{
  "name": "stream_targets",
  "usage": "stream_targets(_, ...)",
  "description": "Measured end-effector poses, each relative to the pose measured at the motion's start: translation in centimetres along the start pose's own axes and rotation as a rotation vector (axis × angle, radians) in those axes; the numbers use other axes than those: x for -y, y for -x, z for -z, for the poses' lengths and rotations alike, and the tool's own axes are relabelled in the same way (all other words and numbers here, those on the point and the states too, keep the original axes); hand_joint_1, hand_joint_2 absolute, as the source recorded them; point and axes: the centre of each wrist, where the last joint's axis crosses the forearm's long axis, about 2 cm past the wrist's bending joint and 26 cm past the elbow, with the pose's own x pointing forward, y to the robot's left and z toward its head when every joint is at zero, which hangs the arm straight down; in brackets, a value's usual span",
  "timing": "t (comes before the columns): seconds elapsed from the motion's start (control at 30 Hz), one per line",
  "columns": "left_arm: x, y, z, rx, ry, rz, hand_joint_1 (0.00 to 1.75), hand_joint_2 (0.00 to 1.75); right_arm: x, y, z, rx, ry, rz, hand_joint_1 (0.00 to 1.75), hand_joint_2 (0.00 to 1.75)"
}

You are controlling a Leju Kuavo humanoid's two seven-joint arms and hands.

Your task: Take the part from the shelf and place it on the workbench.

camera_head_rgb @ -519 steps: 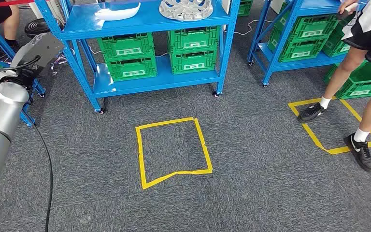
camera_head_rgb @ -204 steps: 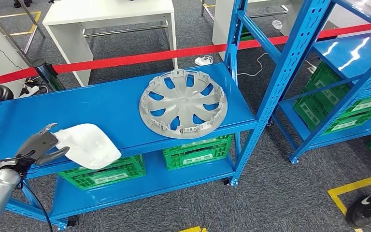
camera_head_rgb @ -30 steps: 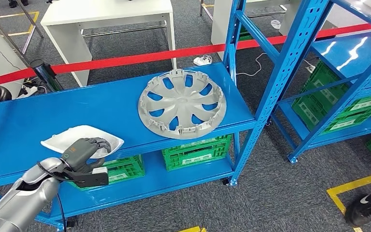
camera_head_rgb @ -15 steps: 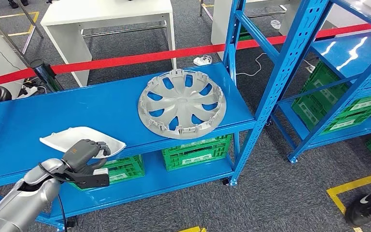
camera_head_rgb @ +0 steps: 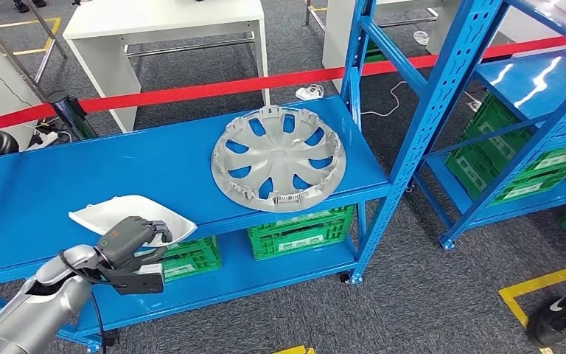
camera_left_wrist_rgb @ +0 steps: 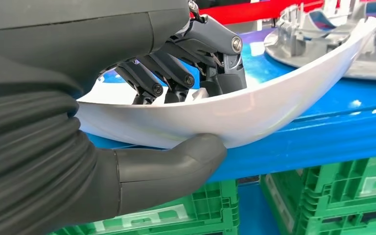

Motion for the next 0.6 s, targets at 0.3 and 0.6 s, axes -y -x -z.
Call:
stream_targets(0.3, 0.8, 0.1, -1.4, 0.052, -0.116, -0.396, 1.75, 1.75, 0.0, 0.1, 0.0, 0.023, -0.008, -0.039, 0.00, 0.00)
stream_targets(0.6, 2.4, -6.9, 1.7, 0.426, -0.573, -1.101, 1.75, 1.75, 0.0, 0.1, 0.0, -0.005, -0.013, -0.052, 0.00, 0.00)
